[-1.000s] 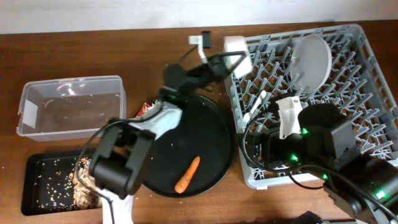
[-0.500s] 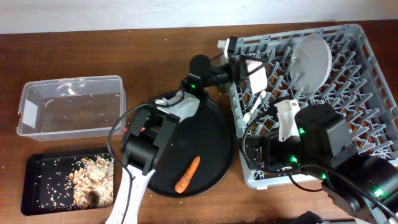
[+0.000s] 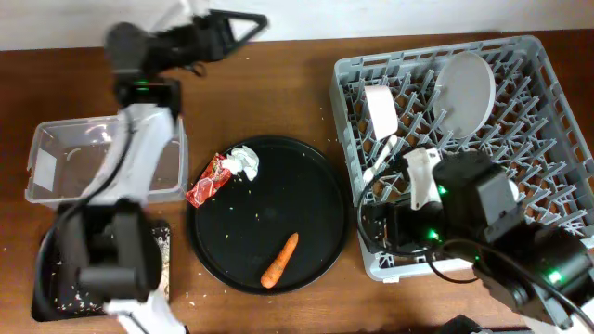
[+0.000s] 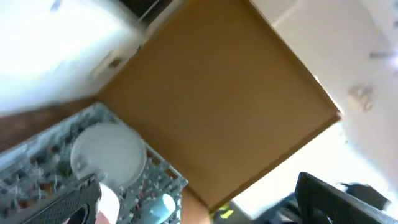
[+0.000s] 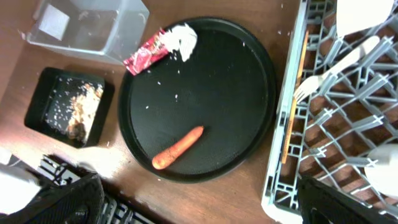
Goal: Sort waste into correct bins and load items into the dishwasher rack
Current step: 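Grasp the orange carrot on the serving tray with the left gripper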
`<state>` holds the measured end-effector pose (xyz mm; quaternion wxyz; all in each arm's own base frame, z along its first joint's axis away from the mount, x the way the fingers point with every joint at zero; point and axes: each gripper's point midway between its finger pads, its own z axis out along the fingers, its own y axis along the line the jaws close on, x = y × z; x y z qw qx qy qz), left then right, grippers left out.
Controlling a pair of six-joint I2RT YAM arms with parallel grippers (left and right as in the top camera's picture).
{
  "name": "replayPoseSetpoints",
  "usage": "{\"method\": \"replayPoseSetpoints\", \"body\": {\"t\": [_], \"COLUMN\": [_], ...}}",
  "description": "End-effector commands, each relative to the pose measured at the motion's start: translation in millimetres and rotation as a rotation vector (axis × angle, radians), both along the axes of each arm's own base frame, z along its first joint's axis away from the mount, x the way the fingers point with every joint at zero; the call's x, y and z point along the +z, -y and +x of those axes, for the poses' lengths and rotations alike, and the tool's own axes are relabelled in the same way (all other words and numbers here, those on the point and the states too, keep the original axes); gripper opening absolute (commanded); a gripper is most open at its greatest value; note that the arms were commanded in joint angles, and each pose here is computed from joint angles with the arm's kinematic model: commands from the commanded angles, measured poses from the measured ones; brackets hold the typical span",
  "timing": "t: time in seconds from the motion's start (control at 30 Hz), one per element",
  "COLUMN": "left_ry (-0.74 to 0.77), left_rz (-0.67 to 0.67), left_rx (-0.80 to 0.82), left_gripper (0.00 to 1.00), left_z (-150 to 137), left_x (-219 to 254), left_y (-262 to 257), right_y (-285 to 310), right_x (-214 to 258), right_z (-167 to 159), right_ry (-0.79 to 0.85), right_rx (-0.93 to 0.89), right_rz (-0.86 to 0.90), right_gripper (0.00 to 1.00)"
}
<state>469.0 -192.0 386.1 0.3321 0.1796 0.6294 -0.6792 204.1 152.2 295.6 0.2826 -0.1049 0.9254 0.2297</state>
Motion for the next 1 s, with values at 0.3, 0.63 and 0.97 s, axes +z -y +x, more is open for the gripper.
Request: {"method": "replayPoseSetpoints", "body": {"t": [0.3,0.63,0.97], "left_ry": [-0.193,-0.266,-0.681], "left_rz": [1.071,1.646,1.626], "left_rx": [0.708,0.035,0.388], "left_gripper": [0.99,0.70,0.01], "left_z": [-186.9,-287.2,-257.8], "left_x": [-54.0,-360.0,-359.6], "left_y": [-140.6,-12.8,-52.4], "right_y": [11.2,38.0,35.3], "right_x": [-0.3,15.2,5.7], "right_z": [13.0,3.4,8.8], "right_ry": [0.020,0.081,0.043], "right_rx": [-0.095,-0.176,-0.174], "right_rz": [-0.039,-0.024,-0.047], "right_gripper": [0.99,0.99,0.99]}}
